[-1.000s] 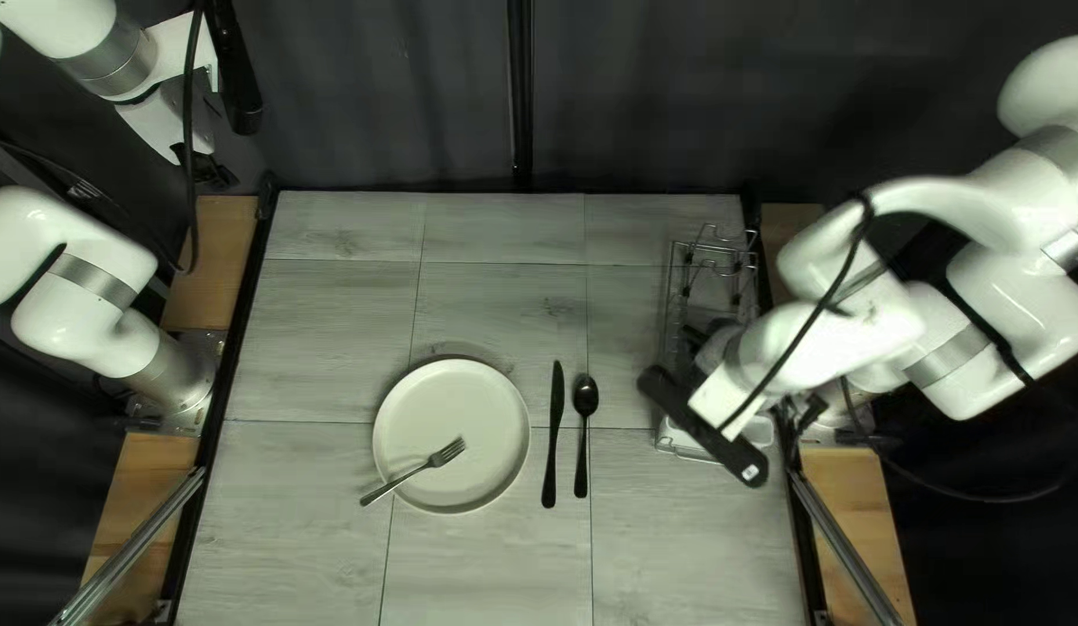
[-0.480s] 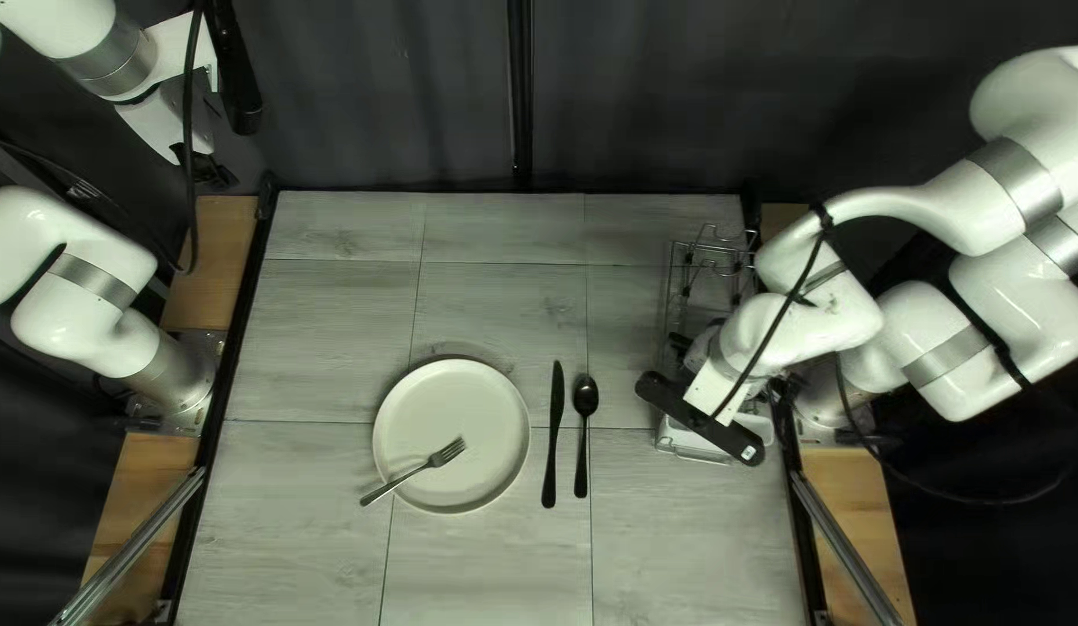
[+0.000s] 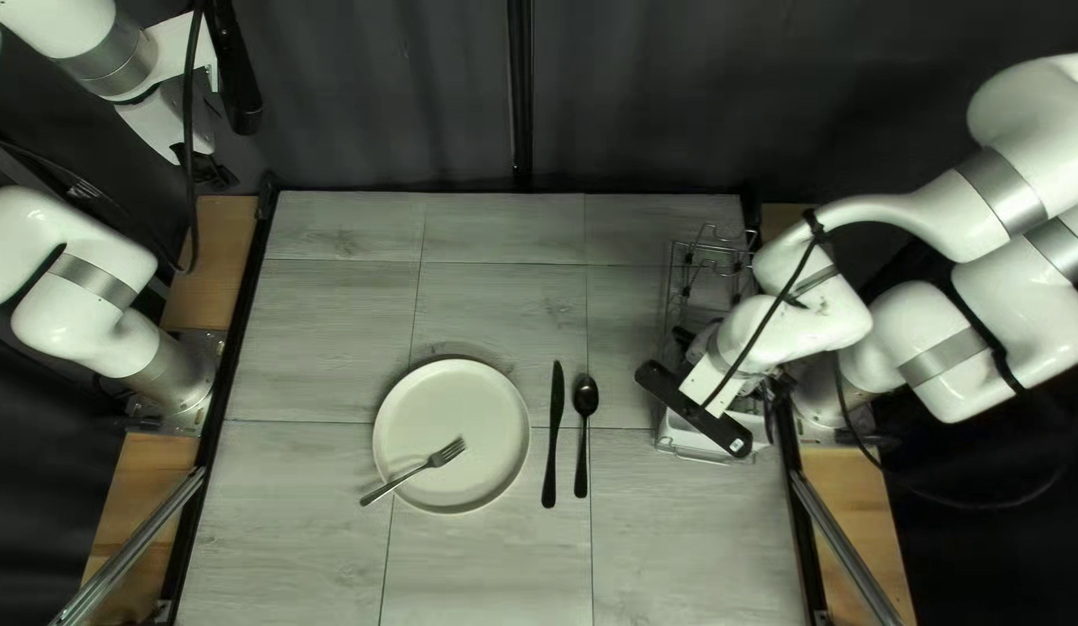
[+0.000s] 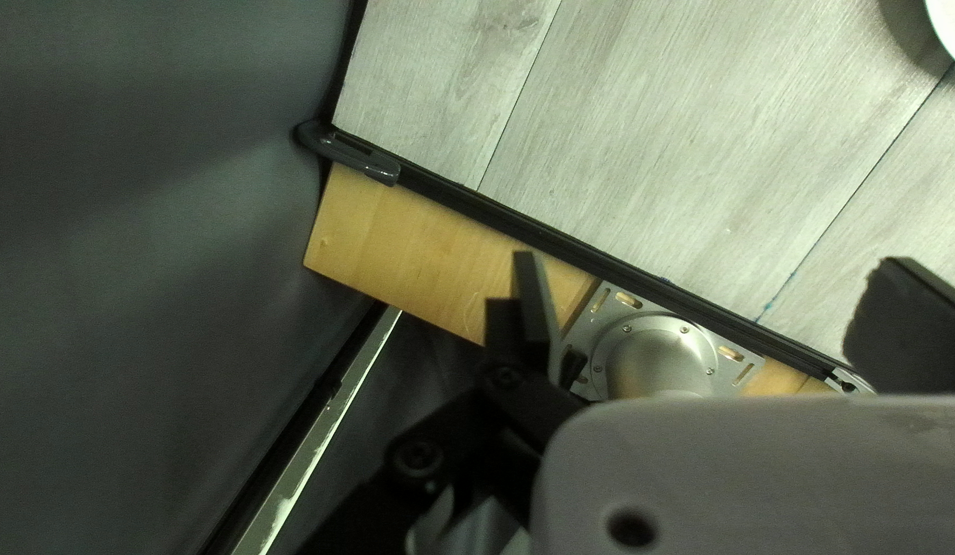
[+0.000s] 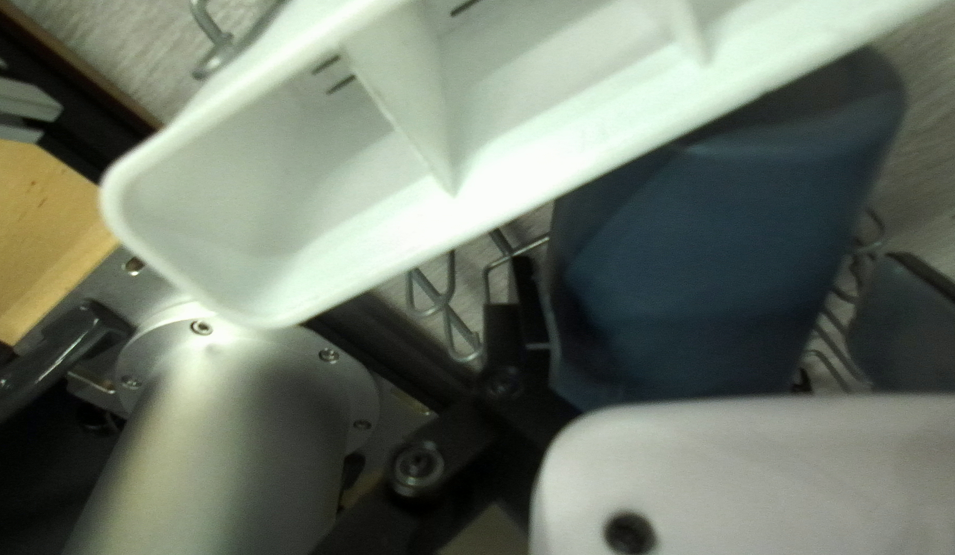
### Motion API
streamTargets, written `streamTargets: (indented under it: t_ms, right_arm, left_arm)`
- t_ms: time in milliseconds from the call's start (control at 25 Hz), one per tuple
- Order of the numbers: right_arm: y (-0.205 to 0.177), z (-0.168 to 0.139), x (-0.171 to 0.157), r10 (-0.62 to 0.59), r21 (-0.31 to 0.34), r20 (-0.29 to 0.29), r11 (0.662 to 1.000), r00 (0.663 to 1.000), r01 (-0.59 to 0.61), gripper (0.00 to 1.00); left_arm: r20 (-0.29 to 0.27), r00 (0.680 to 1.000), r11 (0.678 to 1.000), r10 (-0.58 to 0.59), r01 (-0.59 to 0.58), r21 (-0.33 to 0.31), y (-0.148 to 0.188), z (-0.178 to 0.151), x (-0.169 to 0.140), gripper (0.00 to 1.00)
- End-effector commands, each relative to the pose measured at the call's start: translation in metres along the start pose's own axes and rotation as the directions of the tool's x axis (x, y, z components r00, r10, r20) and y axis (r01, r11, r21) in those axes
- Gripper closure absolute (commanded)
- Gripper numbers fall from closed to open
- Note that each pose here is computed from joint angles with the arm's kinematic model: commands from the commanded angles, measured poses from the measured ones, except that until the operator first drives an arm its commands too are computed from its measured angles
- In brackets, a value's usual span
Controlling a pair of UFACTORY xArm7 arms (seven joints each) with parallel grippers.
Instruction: Pick up and place plate onto table. Place down one fork to the left of the plate. Place spoon and knife to the right of the plate. Place cup above the knife and spoon
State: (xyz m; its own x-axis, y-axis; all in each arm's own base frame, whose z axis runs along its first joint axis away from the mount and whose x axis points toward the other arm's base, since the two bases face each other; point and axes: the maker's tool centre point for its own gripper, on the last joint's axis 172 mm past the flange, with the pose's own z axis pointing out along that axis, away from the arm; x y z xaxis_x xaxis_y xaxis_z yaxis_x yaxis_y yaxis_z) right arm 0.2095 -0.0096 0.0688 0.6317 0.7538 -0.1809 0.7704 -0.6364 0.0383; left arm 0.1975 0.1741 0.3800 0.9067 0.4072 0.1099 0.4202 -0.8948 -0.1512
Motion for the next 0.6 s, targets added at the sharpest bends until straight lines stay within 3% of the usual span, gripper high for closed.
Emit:
streamTargets:
  t_ms: [40,360,440,600]
  right_arm:
    - [0.001,-0.023,0.0,0.019,-0.008,0.01,1.0,1.0,-0.019,1.0]
    - [0.048,-0.115,-0.005,0.066,-0.079,0.077,0.995,0.995,-0.06,1.0]
    - [0.074,-0.135,0.009,0.071,-0.108,0.097,0.992,0.993,-0.06,1.0]
    - [0.107,-0.146,0.046,0.047,-0.144,0.129,0.989,0.99,-0.028,1.0]
  left_arm:
    - [0.0,1.0,1.0,0.0,0.0,0.0,0.0,0.0,0.0,0.0]
    - [0.0,1.0,1.0,0.0,0.0,0.0,0.0,0.0,0.0,0.0]
    - [0.0,1.0,1.0,0.0,0.0,0.0,0.0,0.0,0.0,0.0]
    - [0.0,1.0,1.0,0.0,0.0,0.0,0.0,0.0,0.0,0.0]
